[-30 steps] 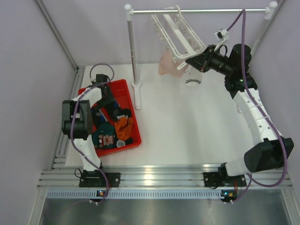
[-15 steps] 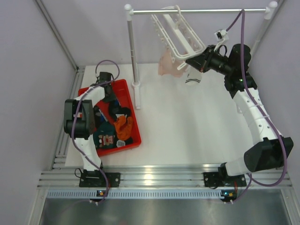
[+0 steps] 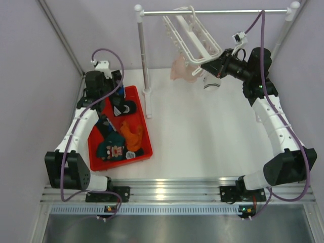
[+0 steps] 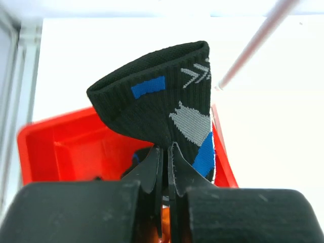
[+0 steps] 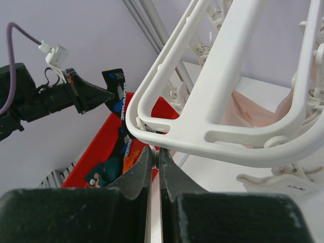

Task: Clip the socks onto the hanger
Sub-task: Pick up the sock from the bin, then clamp the sock onto the hanger.

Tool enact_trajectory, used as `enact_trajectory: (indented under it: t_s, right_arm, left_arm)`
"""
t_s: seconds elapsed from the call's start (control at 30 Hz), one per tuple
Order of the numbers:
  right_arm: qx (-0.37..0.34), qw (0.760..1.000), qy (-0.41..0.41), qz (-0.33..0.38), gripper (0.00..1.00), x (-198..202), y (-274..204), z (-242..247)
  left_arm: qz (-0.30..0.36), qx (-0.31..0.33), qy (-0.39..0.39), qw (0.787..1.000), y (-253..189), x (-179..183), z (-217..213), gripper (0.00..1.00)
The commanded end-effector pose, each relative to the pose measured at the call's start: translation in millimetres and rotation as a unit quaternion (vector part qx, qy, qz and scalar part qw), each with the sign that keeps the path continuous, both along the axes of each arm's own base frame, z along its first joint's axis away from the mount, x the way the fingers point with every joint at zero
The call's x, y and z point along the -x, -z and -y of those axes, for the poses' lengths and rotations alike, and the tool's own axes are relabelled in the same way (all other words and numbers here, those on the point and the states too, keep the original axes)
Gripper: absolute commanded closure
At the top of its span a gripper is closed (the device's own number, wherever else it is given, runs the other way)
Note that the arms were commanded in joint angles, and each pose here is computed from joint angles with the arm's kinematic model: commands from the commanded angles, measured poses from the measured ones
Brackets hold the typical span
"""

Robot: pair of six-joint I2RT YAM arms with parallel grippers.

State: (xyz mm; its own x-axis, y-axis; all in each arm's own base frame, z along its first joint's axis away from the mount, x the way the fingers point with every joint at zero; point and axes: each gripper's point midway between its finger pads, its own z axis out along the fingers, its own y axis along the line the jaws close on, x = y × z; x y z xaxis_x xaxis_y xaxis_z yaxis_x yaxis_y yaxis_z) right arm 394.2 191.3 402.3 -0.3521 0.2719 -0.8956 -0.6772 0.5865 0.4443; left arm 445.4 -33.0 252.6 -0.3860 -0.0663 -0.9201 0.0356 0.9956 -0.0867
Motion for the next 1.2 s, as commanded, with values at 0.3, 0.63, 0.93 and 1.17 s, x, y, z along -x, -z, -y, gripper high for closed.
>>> enact_trajectory:
  t_s: [0.3,0.63,0.93,1.17]
  right_arm:
    - [-0.016,0.998,0.004,0.067,1.0,-0.4,-40.3,5.1]
    - [-0.019,0.998,0.001,0.068,1.0,-2.9,-42.7,4.2]
    - [-0.018,0.997,-0.003,0.071,1.0,-1.0,-46.3,3.7]
    - [-0.015,0.997,-0.01,0.073,1.0,2.2,-46.3,2.1]
  left_arm:
    - [0.257,-0.159,0.389,0.87,-108.3,68.8,95.6,1.0]
    - [0.316,-0.258,0.629,0.662,-111.7,131.3,199.5,1.0]
    - [0.307,-0.251,0.689,0.607,-101.7,118.5,260.8,1.0]
    - [0.307,-0.248,0.698,0.598,-84.8,102.2,277.5,1.0]
